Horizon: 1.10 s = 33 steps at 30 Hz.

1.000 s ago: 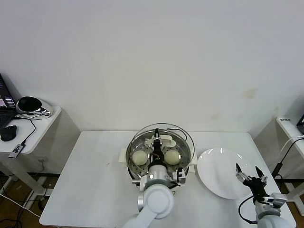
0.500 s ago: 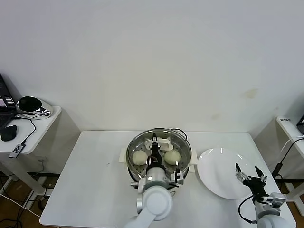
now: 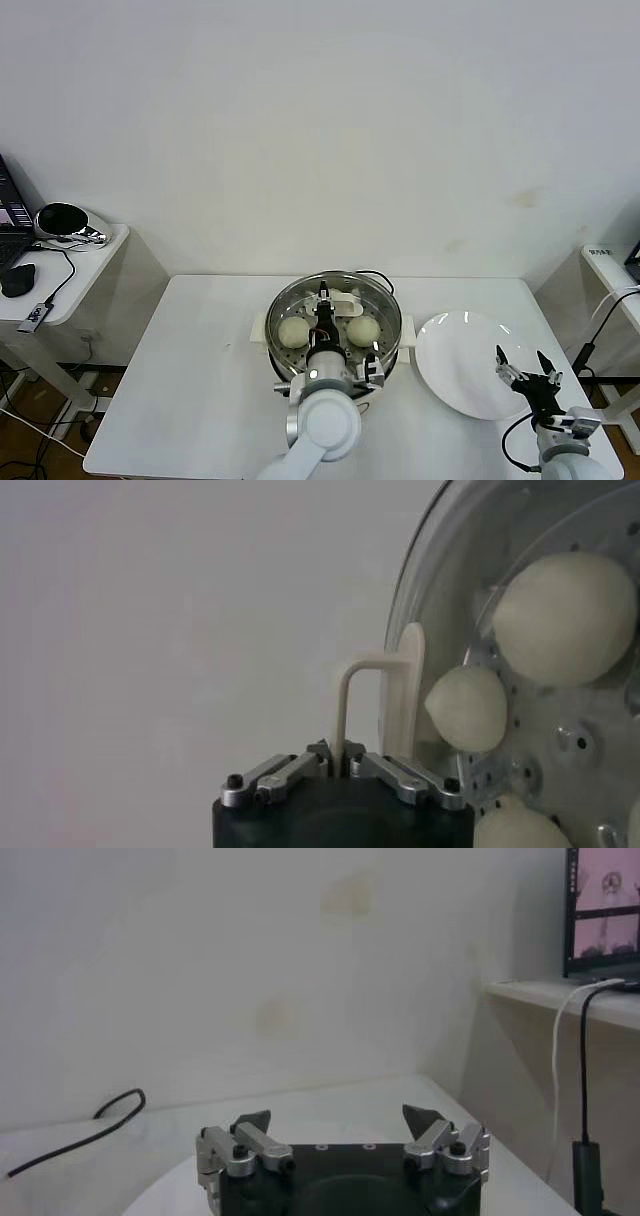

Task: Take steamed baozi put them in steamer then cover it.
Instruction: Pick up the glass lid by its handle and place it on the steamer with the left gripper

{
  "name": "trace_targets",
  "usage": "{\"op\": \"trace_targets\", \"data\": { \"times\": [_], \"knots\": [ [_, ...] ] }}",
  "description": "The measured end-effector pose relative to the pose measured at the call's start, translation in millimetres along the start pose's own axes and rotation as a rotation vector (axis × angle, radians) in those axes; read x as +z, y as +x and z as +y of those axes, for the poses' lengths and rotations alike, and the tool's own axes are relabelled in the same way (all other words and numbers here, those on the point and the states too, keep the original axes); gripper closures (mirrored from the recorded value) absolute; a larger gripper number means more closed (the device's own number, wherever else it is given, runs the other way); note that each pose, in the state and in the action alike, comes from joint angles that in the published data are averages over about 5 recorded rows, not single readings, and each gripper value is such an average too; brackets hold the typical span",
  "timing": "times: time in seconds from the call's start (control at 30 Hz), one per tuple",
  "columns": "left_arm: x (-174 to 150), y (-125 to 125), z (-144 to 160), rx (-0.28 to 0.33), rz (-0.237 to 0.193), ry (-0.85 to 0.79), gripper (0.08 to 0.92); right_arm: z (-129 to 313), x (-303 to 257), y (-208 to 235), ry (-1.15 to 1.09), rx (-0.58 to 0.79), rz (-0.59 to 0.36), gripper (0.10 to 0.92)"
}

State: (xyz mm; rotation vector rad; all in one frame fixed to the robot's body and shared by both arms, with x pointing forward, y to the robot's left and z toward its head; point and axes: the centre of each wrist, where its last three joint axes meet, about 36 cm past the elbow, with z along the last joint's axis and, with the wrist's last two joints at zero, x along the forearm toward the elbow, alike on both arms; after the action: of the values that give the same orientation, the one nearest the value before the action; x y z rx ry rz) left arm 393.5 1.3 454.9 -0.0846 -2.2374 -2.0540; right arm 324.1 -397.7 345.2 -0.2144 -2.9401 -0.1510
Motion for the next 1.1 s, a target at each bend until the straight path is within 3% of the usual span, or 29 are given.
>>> {"op": "trace_targets", "data": {
  "times": [1.1],
  "knots": [
    [11, 2, -17, -0.025, 0.002, 0.000, 0.852, 2, 7, 1, 0.004, -0.003, 0.007, 0.200]
  ]
}}
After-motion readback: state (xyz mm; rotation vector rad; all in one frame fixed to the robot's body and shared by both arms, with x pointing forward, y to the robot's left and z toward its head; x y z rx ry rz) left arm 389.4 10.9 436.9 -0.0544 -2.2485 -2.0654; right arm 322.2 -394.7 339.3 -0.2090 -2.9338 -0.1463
